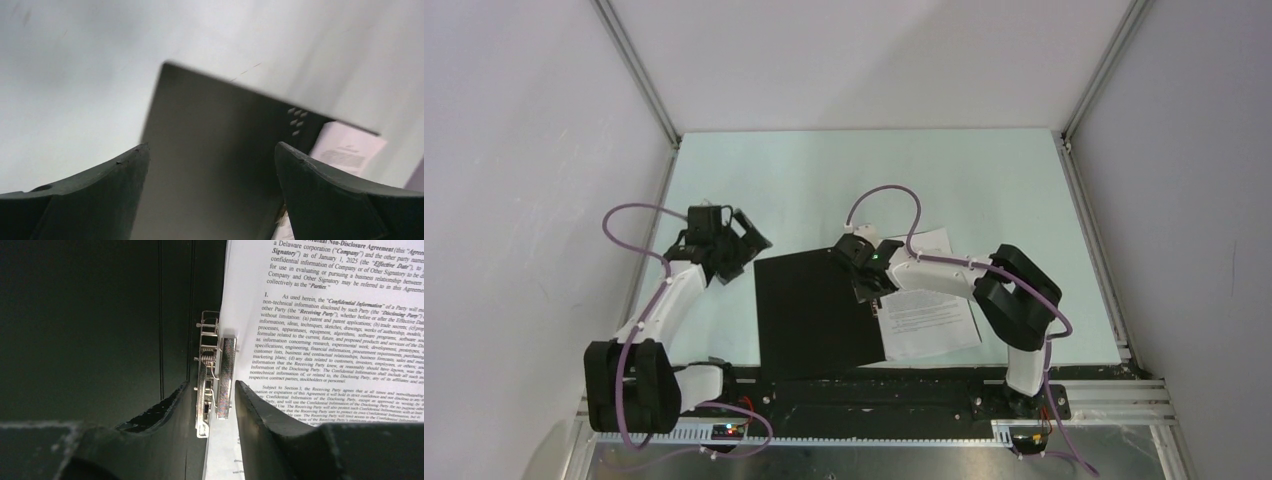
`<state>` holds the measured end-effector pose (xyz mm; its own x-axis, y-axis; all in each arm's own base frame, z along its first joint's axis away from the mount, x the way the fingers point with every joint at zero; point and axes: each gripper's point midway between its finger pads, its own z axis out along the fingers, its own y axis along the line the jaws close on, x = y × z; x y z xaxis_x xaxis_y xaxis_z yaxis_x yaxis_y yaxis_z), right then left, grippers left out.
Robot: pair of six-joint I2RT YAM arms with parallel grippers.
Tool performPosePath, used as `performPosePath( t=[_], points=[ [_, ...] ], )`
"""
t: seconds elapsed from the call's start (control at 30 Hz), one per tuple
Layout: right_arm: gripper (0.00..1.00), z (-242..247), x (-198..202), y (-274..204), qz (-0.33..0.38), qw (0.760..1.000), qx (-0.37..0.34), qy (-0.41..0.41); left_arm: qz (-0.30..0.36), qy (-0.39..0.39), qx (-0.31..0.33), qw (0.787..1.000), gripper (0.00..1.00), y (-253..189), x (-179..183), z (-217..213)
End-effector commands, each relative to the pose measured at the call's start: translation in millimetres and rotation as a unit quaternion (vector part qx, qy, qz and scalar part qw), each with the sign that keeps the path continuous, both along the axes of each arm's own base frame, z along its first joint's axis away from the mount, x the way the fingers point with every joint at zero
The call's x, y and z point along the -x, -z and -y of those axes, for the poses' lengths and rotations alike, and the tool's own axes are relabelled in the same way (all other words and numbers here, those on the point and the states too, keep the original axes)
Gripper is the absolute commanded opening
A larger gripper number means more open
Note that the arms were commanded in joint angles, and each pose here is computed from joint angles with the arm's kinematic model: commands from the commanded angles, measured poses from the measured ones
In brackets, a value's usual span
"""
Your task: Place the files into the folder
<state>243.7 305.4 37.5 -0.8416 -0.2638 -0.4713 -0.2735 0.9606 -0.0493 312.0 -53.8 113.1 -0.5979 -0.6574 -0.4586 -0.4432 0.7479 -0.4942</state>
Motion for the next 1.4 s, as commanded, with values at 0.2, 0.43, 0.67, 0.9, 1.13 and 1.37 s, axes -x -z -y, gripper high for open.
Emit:
performPosePath(
  t=[0.2,0.43,0.67,0.9,1.13,1.37],
  points=[
    [0.27,-17.4,-6.8,9.1,0.002,1.000,-0.010,-0.014,-0.096,0.068,0.004,0.993,1.00,46.1,60.5,-6.1],
    [0.20,-6.7,6.2,14.9,-0.005,1.000,0.019,0.013,-0.112,0.057,-0.002,0.992,1.00,55.4,67.5,-9.9],
    [0.20,-4.1,14.2,11.2,-0.005,0.999,0.022,0.029,-0.113,0.038,-0.012,0.993,1.00,56.3,68.2,-15.6],
    [0.26,-1.7,21.4,-2.9,0.006,0.999,0.020,0.035,-0.109,0.005,-0.032,0.994,1.00,56.1,68.6,-26.7],
    [0.26,0.9,28.3,-9.0,0.012,0.999,0.026,0.040,-0.105,-0.004,-0.037,0.994,1.00,54.0,68.3,-29.5],
    [0.26,8.2,27.1,-14.9,0.029,0.997,0.035,0.058,-0.108,-0.004,-0.034,0.994,1.00,55.5,69.9,-28.5]
  ],
)
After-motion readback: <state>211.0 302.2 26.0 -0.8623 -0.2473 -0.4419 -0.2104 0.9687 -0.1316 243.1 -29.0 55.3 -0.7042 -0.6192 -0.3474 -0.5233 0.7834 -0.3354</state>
